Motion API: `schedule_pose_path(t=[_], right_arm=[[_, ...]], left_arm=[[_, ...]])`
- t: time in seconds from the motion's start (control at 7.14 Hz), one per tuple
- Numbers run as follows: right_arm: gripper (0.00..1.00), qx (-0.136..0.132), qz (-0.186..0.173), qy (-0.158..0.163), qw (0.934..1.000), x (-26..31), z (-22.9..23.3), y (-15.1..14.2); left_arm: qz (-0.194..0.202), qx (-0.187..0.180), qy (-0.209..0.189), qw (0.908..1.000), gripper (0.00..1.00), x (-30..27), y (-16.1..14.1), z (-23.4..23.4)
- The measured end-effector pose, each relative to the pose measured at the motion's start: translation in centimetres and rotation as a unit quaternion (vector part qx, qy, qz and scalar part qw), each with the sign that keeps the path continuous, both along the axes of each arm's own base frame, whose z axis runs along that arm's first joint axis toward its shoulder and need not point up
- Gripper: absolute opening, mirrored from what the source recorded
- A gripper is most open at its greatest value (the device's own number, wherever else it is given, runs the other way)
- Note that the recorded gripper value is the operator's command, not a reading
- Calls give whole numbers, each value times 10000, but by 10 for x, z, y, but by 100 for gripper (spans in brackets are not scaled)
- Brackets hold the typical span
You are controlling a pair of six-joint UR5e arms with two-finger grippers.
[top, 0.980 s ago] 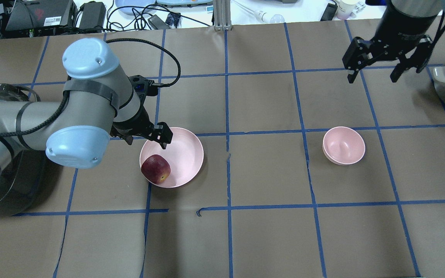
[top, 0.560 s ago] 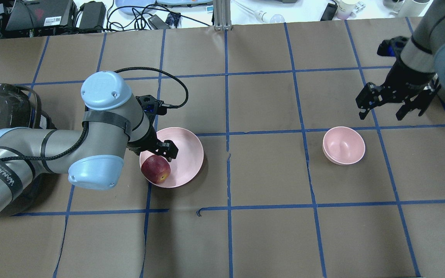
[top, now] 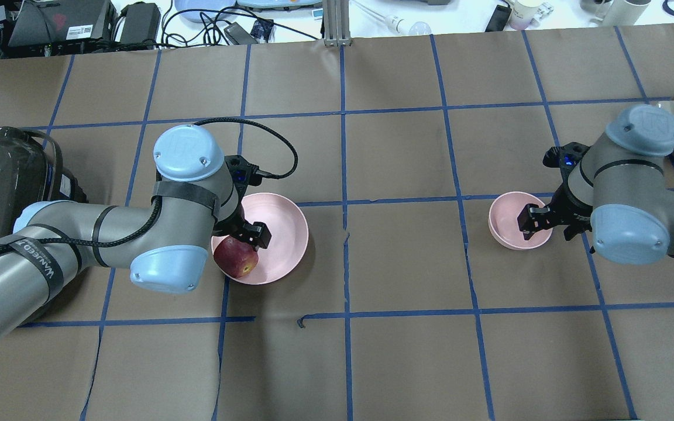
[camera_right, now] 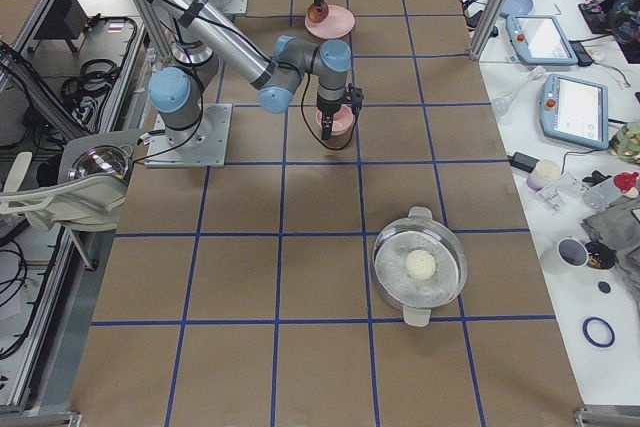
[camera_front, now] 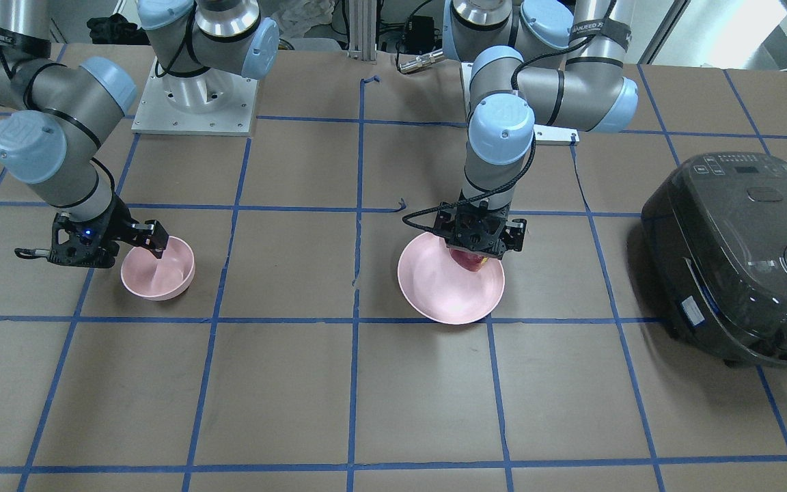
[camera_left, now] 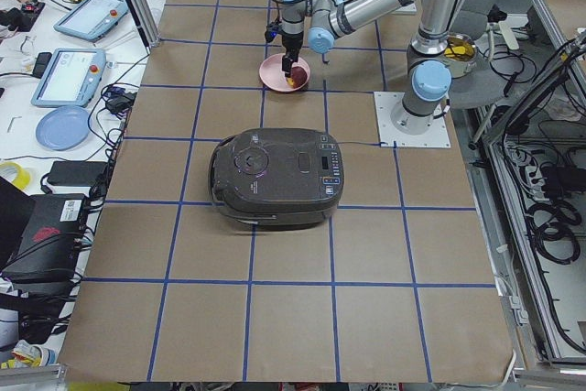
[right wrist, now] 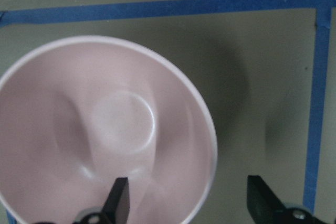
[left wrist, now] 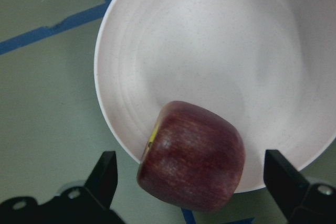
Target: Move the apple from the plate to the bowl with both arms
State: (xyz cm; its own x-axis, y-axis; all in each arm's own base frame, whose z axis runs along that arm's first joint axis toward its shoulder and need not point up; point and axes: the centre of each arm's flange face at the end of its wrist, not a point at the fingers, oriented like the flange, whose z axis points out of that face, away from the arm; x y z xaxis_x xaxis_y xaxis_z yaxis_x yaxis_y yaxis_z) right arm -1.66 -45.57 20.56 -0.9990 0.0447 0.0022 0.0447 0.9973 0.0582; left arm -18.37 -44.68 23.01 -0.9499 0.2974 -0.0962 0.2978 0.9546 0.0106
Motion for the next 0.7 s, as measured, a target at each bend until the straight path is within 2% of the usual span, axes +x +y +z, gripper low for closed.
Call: schedule_pose_path(t=[0.14,0.28,0.42,0.56,0.7], right_arm=[[0,-17,41,6,10000,0,-3,1],[0,-51,60,15,10000,0,-2,-1],[0,-95,65,29,9999,-1,1,-3],[0,-144,63,46,9999,-3,5,-7],[0,-208,61,62,9997,-4,10,-13]], left_arm=[[-9,15,-5,10000,100,-1,1,-8],[-12,70,-11,10000,92,-1,3,-17],[-14,103,-14,9999,79,-1,5,-25],[-13,102,-15,9999,30,-1,6,-30],[-4,77,-19,10000,20,-1,6,-33]])
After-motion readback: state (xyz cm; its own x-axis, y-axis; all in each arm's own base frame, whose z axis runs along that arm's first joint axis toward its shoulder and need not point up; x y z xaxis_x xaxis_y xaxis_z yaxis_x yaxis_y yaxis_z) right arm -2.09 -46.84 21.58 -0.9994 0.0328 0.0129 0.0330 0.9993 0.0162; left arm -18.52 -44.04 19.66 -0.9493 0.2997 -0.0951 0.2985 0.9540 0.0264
